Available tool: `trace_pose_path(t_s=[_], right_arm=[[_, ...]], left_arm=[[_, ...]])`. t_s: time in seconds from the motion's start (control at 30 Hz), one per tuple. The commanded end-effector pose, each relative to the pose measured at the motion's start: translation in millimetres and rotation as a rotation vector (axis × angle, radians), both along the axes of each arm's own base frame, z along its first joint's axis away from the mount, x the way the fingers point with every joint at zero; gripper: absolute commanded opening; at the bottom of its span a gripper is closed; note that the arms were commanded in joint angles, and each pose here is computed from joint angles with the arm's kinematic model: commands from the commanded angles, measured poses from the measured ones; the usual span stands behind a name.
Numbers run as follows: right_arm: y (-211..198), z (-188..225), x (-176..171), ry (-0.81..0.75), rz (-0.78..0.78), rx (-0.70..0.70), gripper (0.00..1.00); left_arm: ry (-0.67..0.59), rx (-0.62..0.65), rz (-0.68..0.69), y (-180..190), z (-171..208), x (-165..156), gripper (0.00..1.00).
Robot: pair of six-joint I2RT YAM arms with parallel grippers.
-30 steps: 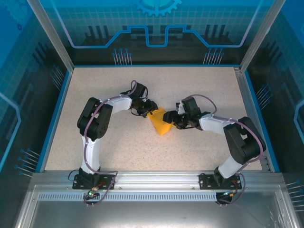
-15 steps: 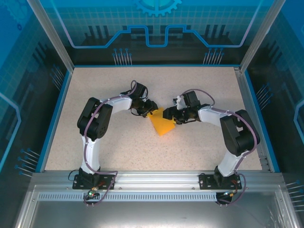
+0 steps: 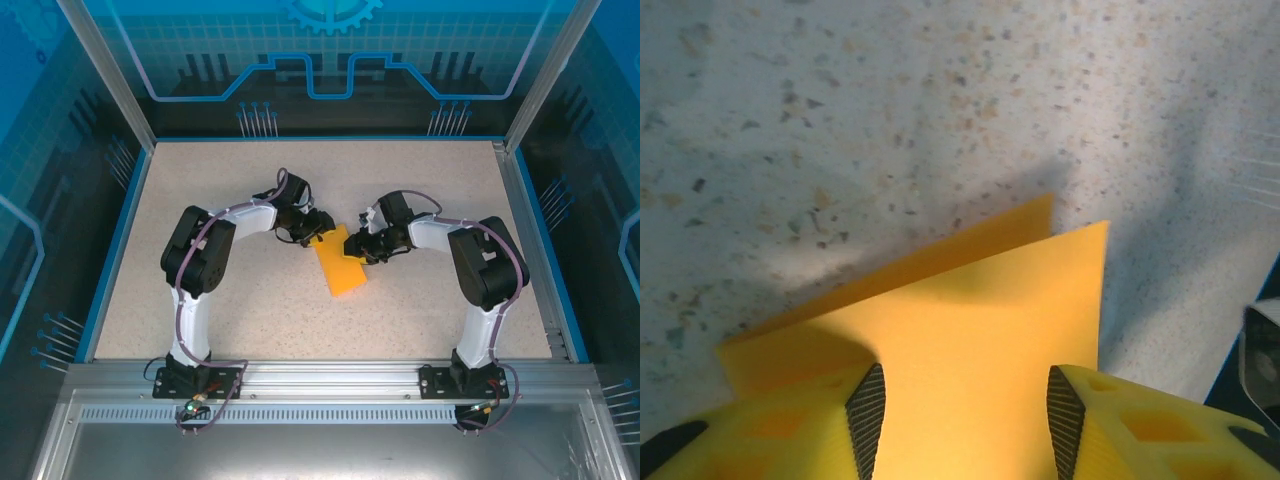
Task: Fold a paper plane with a square sheet of paper (pick it up from the middle)
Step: Third fold the triangle at the center of the table.
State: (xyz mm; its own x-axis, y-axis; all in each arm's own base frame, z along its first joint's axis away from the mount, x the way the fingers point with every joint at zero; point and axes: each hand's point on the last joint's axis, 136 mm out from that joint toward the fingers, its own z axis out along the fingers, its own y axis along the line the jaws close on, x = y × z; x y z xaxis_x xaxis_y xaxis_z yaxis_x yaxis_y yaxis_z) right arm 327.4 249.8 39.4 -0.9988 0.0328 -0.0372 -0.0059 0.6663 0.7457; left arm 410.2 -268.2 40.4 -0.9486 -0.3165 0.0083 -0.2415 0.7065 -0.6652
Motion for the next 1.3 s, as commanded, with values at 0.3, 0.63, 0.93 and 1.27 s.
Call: trace_pose_path(t_s=[0.3,0.63,0.93,1.27], right_arm=[[-10,-9,-3,0.041,-0.070,-0.021,0.13],[1,-20,-8,0.080,-0.361,0.017,0.12],[-5,-23,-17,0.102,-0.581,-0.020,0.13],[6,-19,-26,0.084,-0.648,-0.023,0.13]], left_arm=[[-0.083,-0.040,-0.028,6,48,-19,0.52],[-0.084,-0.054,-0.014,12,55,-33,0.53],[-0.079,-0.081,-0.011,9,59,-34,0.53],[-0.040,-0.105,-0.047,-13,48,-42,0.52]])
